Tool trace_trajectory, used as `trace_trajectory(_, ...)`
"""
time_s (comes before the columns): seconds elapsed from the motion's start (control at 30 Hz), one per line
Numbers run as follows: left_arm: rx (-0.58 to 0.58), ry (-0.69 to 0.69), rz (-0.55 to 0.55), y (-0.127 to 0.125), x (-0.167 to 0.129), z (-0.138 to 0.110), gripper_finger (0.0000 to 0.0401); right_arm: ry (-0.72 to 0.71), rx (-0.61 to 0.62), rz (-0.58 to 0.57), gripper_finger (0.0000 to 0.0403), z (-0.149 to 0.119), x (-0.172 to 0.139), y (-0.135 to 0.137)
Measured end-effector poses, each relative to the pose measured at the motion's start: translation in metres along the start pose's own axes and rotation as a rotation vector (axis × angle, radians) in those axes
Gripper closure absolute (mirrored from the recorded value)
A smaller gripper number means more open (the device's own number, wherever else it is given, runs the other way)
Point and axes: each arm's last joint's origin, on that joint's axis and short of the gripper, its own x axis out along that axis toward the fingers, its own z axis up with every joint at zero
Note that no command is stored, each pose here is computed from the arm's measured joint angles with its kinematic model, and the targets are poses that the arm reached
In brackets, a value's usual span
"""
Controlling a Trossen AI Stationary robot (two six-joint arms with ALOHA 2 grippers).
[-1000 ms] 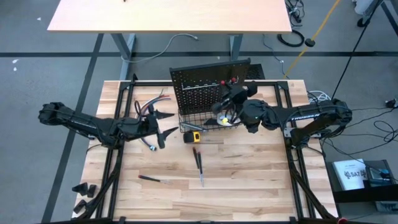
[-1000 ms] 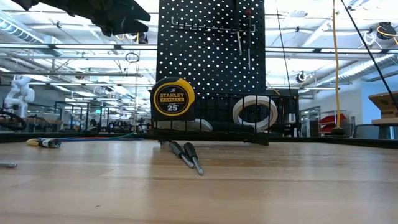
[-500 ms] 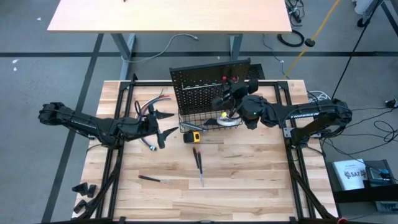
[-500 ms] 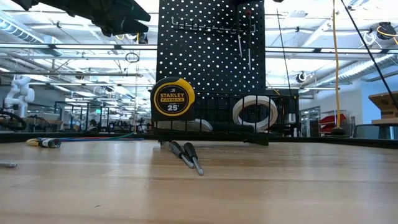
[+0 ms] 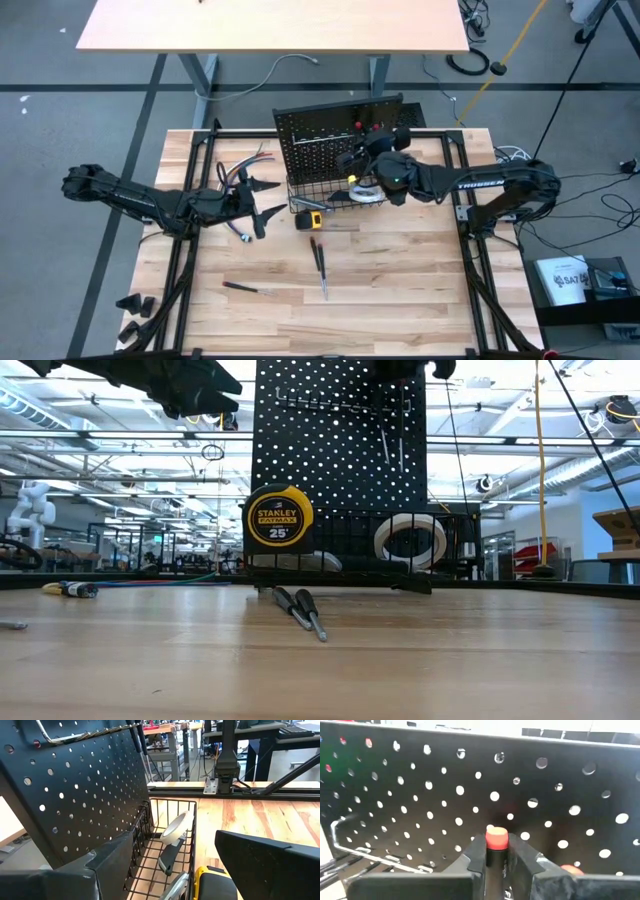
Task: Hang tools onto peg board
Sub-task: Hang the black screwdriver onto the pegboard
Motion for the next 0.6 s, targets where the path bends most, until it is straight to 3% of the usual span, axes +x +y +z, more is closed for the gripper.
trace_trajectory(0.27,0.002,0.004,0.000,0.0000,0.0000,-0.0004,0.0111,0.006,-0.036,-0.035,0.0358,-0.0066,0.0028,0.0041)
trace_trajectory(0.6,0.001,0.003,0.000,0.0000,0.0000,-0.0005,0.0111,0.015,-0.112,-0.038,0.0214,-0.0091,0.0032,0.0044)
